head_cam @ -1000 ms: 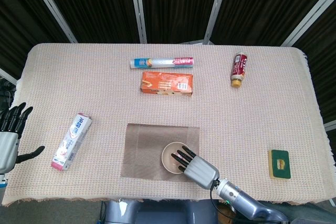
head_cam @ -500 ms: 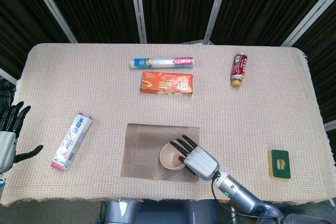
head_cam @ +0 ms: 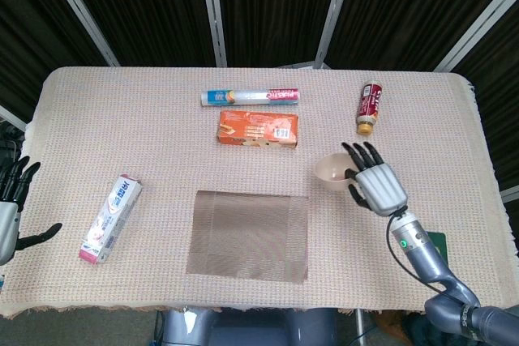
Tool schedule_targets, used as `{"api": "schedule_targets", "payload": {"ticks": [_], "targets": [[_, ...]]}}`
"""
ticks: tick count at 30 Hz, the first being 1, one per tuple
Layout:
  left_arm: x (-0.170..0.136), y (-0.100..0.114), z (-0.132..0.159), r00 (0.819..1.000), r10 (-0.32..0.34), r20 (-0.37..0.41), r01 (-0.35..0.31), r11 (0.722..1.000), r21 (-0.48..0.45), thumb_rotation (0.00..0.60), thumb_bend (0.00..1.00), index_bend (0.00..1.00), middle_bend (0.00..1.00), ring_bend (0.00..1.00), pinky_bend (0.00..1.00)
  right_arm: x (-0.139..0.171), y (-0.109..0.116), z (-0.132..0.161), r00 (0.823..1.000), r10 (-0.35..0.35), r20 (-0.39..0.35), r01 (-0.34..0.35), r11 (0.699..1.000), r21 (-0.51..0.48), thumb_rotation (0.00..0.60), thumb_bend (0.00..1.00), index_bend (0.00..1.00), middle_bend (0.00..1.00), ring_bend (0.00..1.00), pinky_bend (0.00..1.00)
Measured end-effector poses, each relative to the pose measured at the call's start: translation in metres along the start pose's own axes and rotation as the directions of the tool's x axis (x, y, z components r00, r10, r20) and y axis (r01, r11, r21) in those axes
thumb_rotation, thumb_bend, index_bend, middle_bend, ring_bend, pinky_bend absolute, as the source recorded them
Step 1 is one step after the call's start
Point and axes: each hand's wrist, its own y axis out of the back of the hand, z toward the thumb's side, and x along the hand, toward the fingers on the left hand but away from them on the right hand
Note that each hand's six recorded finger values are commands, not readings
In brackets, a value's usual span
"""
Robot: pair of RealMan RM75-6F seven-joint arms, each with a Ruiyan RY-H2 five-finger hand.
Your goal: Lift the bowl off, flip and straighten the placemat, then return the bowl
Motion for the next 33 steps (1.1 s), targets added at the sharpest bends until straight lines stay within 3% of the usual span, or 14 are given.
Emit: {"api": "schedule_targets", "payload": {"ticks": [6,12,13,15,17,19,27,31,33], "targets": [[0.001,-0.003,-0.001,1.0,-0.013,-0.01,0.013,1.0,0.004,0.6,0.0,0.0,0.0,0.0,0.0,-0.012,-0.006,-0.055,0.987,0.017,0.159,-0.017,1.0,0.001,0.6,0.47,0.64,0.0,0.0,0.0],[0.003,-0.009,0.0,0.999,-0.028,-0.015,0.028,0.999,0.015,0.6,0.0,0.0,0.0,0.0,0.0,-0.016,-0.022,-0.089,0.966,0.037,0.257,-0.041,0.999,0.011,0.6,0.47,0.63,0.0,0.0,0.0],[0.004,-0.01,0.001,0.999,-0.032,-0.014,0.032,0.999,0.018,0.6,0.0,0.0,0.0,0.0,0.0,-0.016,-0.024,-0.092,0.963,0.04,0.267,-0.044,0.999,0.01,0.6,0.43,0.59,0.0,0.0,0.0],[0.004,-0.011,0.002,0.999,-0.036,-0.013,0.036,0.999,0.019,0.6,0.0,0.0,0.0,0.0,0.0,-0.016,-0.03,-0.1,0.957,0.045,0.287,-0.047,0.999,0.0,0.6,0.25,0.38,0.0,0.0,0.0],[0.004,-0.012,0.003,0.999,-0.037,-0.012,0.037,0.999,0.019,0.6,0.0,0.0,0.0,0.0,0.0,-0.014,-0.034,-0.102,0.955,0.052,0.292,-0.05,0.999,-0.013,0.6,0.03,0.09,0.0,0.0,0.0],[0.004,-0.012,0.004,0.999,-0.038,-0.01,0.038,0.999,0.021,0.6,0.0,0.0,0.0,0.0,0.0,-0.011,-0.037,-0.101,0.957,0.059,0.283,-0.056,0.998,-0.017,0.6,0.0,0.0,0.0,0.0,0.0],[0.002,-0.014,0.009,0.999,-0.044,0.008,0.044,0.999,0.022,0.6,0.0,0.0,0.0,0.0,0.0,0.017,-0.017,-0.091,0.977,0.009,0.212,0.001,0.999,-0.048,0.6,0.0,0.0,0.0,0.0,0.0],[0.002,-0.018,0.022,0.996,-0.057,0.07,0.056,0.998,0.019,0.6,0.0,0.0,0.0,0.0,0.0,0.041,0.007,-0.083,0.984,-0.052,0.168,0.063,0.996,-0.061,0.6,0.0,0.0,0.0,0.0,0.0],[0.002,-0.023,0.031,0.991,-0.071,0.114,0.07,0.997,0.017,0.6,0.0,0.05,0.0,0.0,0.0,0.056,0.019,-0.078,0.985,-0.087,0.15,0.099,0.993,-0.072,0.6,0.0,0.0,0.0,0.0,0.0]]}}
